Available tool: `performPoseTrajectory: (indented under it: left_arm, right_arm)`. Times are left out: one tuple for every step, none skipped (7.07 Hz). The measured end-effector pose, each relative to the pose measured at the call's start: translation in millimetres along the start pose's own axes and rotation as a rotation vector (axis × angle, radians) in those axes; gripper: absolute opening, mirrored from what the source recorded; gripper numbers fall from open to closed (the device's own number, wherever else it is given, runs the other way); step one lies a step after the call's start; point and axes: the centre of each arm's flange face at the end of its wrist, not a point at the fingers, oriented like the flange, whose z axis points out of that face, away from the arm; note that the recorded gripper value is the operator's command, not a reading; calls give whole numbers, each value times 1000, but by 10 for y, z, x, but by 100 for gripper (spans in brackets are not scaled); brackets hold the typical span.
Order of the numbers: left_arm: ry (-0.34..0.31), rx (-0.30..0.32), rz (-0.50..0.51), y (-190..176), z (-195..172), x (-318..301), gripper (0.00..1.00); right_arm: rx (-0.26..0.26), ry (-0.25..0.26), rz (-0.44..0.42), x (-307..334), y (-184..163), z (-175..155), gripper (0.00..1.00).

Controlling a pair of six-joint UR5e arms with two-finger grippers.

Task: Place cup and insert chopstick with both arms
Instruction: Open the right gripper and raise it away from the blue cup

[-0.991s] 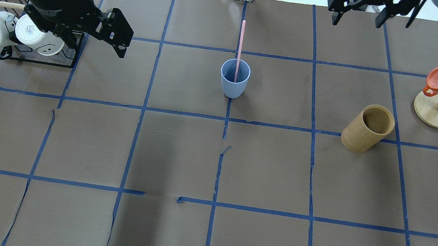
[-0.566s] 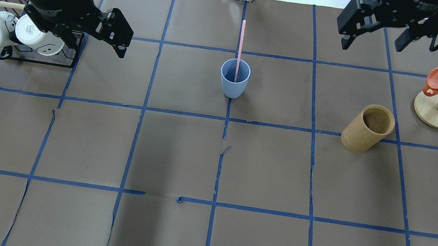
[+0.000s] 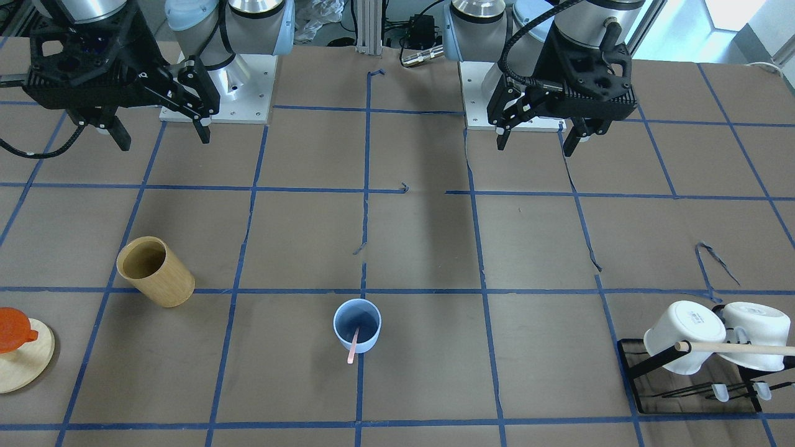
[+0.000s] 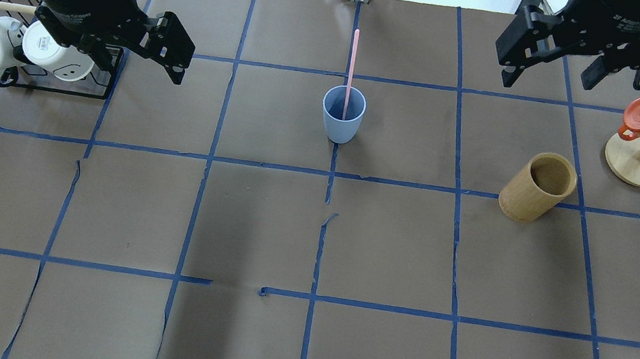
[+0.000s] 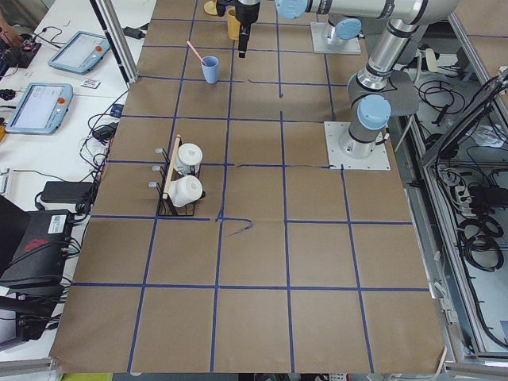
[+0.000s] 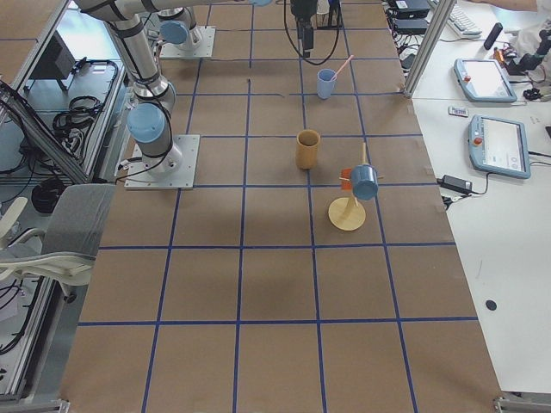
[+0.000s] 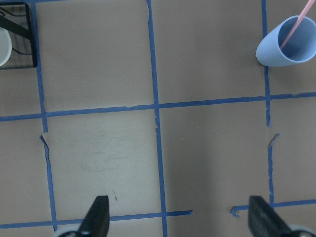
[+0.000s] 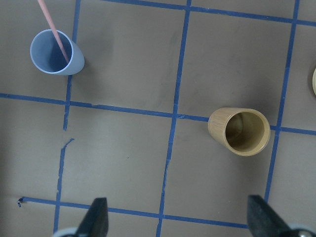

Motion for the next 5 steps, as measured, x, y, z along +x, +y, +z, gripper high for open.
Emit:
performPoseTrajectory:
  left_arm:
    - [0, 0, 0, 1, -1, 0, 100]
    - [-1, -1, 0, 1, -1, -1, 100]
    - [0, -1, 0, 1, -1, 0, 100]
    - [0, -1, 0, 1, -1, 0, 100]
    - [-1, -1, 0, 1, -1, -1, 100]
  right_arm:
    - [1, 0, -2, -15, -2, -5, 100]
    - [3, 6, -2, -13, 1, -18, 100]
    - [2, 10, -2, -14, 8, -21, 100]
    - [3, 8, -2, -20, 12, -24, 100]
    - [5, 4, -2, -26, 13, -26, 100]
